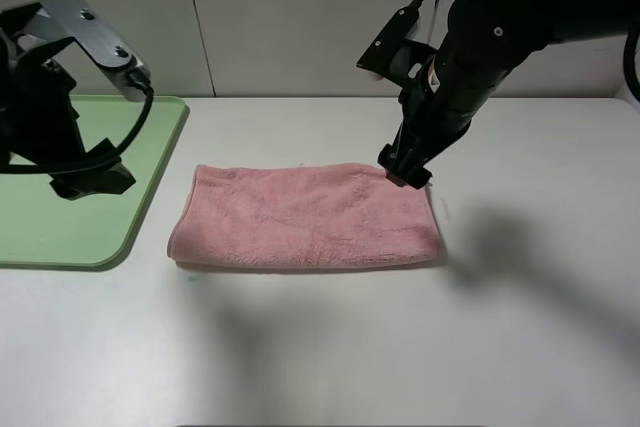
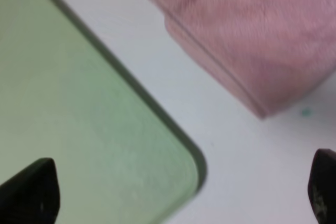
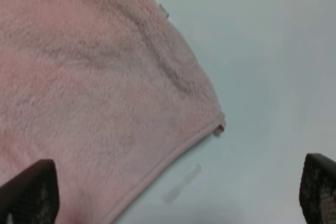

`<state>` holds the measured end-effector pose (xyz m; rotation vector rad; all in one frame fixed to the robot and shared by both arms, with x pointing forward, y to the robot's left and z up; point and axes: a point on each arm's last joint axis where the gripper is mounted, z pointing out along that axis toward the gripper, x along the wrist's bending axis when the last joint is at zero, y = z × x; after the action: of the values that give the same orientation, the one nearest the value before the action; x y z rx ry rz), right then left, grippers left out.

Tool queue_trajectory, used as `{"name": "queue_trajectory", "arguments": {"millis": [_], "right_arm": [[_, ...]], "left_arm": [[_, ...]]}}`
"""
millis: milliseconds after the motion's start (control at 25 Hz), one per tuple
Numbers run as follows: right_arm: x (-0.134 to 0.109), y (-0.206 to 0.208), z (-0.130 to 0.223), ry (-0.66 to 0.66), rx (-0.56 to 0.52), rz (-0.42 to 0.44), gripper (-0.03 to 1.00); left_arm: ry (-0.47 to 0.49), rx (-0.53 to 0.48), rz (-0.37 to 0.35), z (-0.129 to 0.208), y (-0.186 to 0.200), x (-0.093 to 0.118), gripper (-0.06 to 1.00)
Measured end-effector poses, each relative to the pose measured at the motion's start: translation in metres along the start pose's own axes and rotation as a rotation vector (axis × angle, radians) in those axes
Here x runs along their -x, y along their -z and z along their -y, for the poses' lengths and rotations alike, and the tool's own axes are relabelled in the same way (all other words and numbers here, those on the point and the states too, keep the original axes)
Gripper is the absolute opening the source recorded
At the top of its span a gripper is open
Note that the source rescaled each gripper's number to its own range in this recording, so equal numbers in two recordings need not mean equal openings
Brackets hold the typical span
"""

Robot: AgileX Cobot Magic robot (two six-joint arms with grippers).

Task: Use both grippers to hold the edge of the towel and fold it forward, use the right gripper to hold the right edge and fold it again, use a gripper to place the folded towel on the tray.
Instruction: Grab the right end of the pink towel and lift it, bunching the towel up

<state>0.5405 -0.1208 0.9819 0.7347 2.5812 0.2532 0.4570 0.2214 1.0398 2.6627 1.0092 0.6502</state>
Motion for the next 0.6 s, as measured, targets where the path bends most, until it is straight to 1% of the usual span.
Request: {"name": "queue_trajectory", "arguments": {"millis": [120,240,440,520,600], "right_arm": [[-0.001,0.000,0.002,-0.006,-0.017,-0.007,1.00],[-0.001,0.000,0.002,-0.017,-0.020,-0.016,1.00],[-0.002,0.000,0.002,-0.027,-0.019,-0.023,1.00],[-0.002,0.000,0.002,-0.030,-0.019,-0.026,1.00],[-0.003,0.000,0.002,-0.038,-0.018,-0.031,1.00]], "left_arm": [[0.052,-0.038,0.008,0.012,0.018,0.002,0.96],[0.104,-0.050,0.045,0.023,0.037,0.008,0.96],[0.196,0.021,0.139,0.039,0.072,0.022,0.96],[0.215,0.063,0.158,0.045,0.085,0.026,0.96],[0.227,0.113,0.161,0.050,0.096,0.029,0.96]]}}
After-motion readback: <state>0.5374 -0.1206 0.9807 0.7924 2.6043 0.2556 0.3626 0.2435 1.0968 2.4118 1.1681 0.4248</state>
